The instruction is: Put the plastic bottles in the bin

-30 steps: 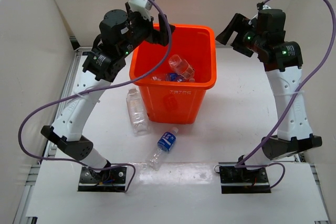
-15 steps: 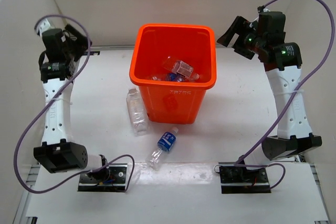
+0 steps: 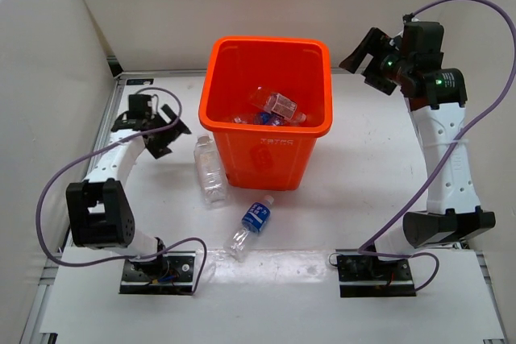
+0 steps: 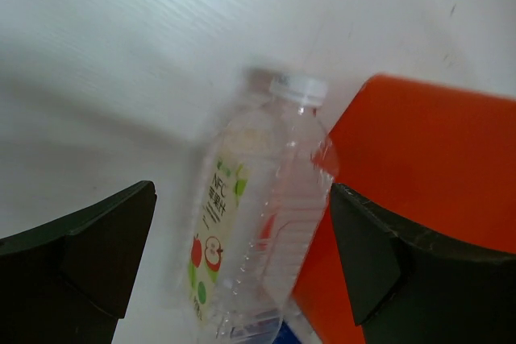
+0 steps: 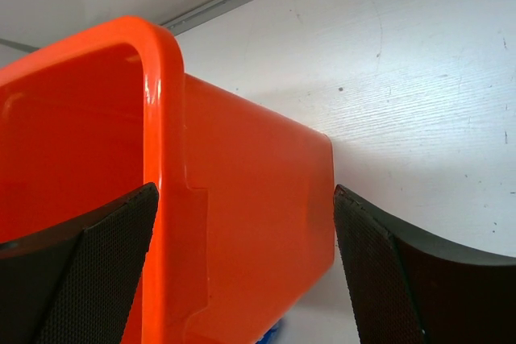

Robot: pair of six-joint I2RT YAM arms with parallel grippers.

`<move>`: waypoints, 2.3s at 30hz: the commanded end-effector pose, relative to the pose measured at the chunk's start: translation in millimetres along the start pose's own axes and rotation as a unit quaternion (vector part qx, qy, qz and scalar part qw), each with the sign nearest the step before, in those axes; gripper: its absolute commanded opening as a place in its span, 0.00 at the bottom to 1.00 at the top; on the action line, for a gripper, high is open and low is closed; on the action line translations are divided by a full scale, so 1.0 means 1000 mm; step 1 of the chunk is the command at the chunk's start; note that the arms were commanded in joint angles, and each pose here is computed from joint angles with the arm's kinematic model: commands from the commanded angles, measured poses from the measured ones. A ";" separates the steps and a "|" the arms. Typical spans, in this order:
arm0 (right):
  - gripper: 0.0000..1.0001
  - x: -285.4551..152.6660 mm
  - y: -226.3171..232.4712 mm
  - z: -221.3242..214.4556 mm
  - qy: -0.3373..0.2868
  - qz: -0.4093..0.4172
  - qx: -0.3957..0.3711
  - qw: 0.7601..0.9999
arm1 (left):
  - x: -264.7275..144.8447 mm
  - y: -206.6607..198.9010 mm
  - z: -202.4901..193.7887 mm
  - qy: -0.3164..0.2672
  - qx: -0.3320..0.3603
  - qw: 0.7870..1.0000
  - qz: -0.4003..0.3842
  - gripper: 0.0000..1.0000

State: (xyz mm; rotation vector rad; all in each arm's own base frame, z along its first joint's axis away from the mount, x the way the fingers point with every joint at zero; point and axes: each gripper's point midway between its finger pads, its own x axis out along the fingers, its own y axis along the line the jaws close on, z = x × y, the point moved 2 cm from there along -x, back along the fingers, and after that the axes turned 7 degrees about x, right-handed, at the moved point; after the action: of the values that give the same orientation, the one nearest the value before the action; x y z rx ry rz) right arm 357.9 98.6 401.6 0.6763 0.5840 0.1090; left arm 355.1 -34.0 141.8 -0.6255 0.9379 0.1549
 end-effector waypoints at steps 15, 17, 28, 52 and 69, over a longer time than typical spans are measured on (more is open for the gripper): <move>0.90 -0.008 -0.003 0.013 -0.019 0.016 0.014 1.000 | 0.039 -0.046 -0.076 0.093 0.133 0.986 -0.029 1.00; 0.90 -0.005 -0.008 0.011 -0.014 0.009 0.019 1.000 | 0.045 -0.043 -0.084 0.106 0.134 0.985 -0.023 1.00; 0.90 -0.005 -0.024 0.016 -0.018 -0.006 0.035 0.999 | 0.062 -0.047 -0.103 0.136 0.142 0.980 -0.029 1.00; 0.90 0.026 -0.016 0.007 0.027 0.015 0.061 0.998 | 0.001 -0.011 -0.027 -0.005 0.145 0.989 0.013 0.24; 0.90 0.031 -0.007 -0.004 0.049 0.022 0.051 0.997 | -0.043 -0.029 0.033 -0.106 0.117 0.987 -0.015 0.21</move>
State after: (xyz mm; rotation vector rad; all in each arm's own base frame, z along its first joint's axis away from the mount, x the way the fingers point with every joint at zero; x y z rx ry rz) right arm 381.1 100.5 360.7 0.7848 0.7244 0.1102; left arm 363.1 -32.2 181.0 -0.3922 0.7904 0.0919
